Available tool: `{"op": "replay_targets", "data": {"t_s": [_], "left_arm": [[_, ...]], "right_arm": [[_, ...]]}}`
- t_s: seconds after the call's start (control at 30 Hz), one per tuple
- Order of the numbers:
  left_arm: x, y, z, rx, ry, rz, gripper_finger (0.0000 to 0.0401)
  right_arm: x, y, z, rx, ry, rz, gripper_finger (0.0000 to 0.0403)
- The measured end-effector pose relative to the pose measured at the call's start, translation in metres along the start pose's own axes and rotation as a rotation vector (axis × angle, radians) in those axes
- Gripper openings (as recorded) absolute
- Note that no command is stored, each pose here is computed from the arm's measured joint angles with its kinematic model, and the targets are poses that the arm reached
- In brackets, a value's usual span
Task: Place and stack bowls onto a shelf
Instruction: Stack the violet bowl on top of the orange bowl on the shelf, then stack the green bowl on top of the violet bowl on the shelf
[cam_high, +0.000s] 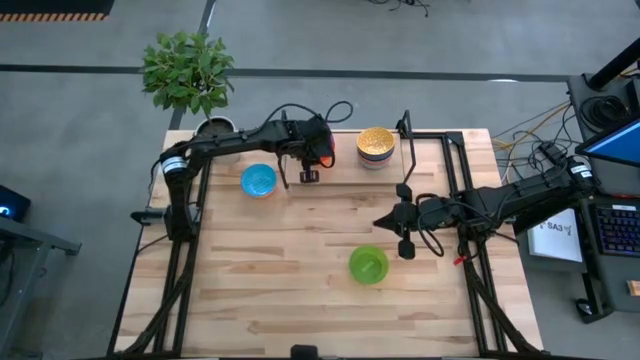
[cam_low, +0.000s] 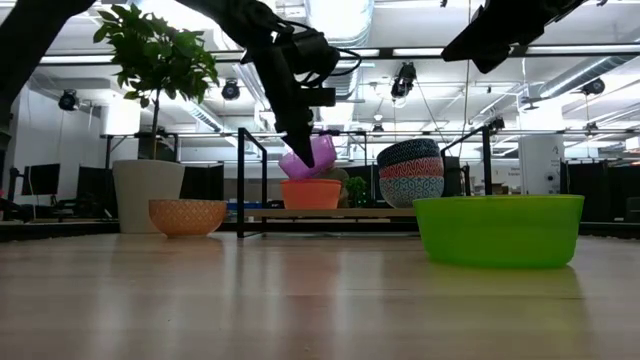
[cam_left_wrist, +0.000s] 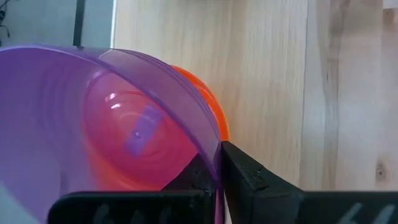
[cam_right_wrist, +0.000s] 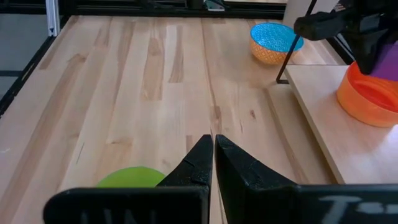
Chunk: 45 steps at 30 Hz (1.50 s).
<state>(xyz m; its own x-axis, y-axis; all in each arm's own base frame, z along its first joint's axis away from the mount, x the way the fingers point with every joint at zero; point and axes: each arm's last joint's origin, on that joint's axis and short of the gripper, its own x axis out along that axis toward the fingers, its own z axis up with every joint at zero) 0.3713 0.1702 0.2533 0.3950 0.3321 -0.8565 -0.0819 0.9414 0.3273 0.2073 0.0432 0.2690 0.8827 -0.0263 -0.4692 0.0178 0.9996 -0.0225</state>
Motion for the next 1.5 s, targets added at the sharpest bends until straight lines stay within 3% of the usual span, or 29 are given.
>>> {"op": "replay_targets", "data": {"t_s": [0.63, 1.17, 1.4, 1.5], "left_arm": [[-0.023, 0.019, 0.013, -0.046, -0.049, 0.041, 0.0117], [-0.023, 0.018, 0.012, -0.093, -0.007, 0.018, 0.0124], [-0.023, 0.02, 0.016, -0.124, -0.05, 0.026, 0.0124], [-0.023, 0.017, 0.017, -0.157, -0.076, -0.046, 0.0124]], "right_arm": [[0.0, 0.0, 0.0, -0.01, 0.0, 0.0, 0.0009], [0.0, 0.0, 0.0, -0.01, 0.0, -0.001, 0.0009], [0.0, 0.0, 0.0, -0.01, 0.0, -0.001, 0.0009], [0.0, 0.0, 0.0, -0.01, 0.0, -0.001, 0.0009]]}}
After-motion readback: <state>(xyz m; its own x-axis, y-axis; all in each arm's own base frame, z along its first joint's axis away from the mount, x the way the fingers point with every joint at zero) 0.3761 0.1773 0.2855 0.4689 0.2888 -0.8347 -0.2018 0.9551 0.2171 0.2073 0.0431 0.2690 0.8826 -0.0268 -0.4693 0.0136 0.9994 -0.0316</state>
